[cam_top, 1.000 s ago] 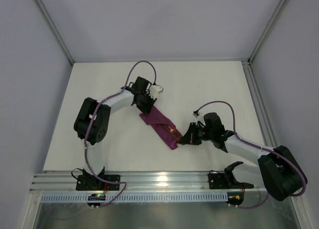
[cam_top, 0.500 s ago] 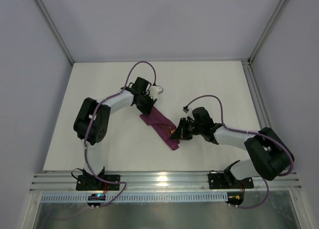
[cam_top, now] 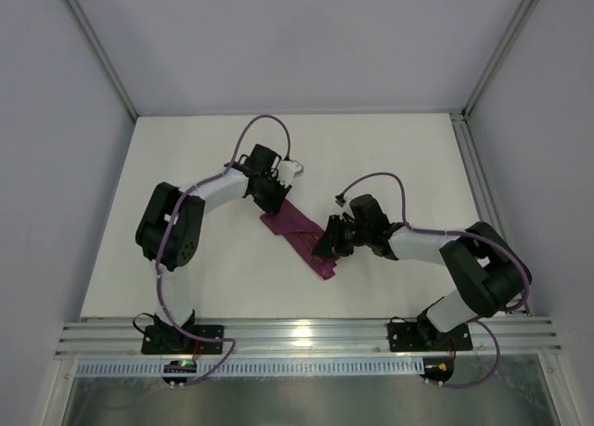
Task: Fold the napkin into a case and place the utensils inside
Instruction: Stuff the knife into the folded napkin.
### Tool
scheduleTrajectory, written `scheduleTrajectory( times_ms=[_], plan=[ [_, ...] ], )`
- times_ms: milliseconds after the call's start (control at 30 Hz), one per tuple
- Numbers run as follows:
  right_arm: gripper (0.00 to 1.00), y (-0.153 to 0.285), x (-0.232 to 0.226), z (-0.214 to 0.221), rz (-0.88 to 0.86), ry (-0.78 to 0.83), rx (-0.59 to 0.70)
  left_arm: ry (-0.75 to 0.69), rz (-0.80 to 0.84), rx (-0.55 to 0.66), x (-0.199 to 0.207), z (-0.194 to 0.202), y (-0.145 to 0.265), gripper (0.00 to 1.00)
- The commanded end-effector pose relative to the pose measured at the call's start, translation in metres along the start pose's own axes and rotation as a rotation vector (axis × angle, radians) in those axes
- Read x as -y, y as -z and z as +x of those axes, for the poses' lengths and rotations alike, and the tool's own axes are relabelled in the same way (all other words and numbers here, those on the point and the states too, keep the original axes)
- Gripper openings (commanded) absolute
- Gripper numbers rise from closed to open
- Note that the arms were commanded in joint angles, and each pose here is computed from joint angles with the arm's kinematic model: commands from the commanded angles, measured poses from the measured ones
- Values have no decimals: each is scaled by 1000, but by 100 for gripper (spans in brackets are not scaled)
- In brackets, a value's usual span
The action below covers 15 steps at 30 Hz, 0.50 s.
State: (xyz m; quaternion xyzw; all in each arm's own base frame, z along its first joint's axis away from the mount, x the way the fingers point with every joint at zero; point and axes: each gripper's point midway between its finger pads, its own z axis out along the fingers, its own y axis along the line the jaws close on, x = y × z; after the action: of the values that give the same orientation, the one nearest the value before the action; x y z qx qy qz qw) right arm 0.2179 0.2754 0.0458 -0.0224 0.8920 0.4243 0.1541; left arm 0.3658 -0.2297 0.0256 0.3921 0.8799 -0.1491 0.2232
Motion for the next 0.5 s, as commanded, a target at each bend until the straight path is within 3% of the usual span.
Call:
scheduleTrajectory(
  times_ms=[0, 33, 133, 300, 433, 467],
  plan=[
    [28, 3, -6, -22, 37, 74, 67, -6, 23, -4, 8, 3, 12, 21],
    [36, 5, -4, -18, 58, 87, 52, -7, 19, -2, 7, 3, 12, 20],
    [43, 10, -6, -21, 87, 117, 52, -9, 4, 0, 5, 0, 15, 21],
    [46, 24, -14, -29, 130, 166, 74, -11, -18, 9, 2, -5, 25, 23],
    [47, 44, -25, -34, 161, 212, 95, -10, -43, 62, -1, -19, 46, 44],
    [47, 49, -30, -38, 163, 224, 108, -8, -53, 87, -4, -24, 51, 46]
  ],
)
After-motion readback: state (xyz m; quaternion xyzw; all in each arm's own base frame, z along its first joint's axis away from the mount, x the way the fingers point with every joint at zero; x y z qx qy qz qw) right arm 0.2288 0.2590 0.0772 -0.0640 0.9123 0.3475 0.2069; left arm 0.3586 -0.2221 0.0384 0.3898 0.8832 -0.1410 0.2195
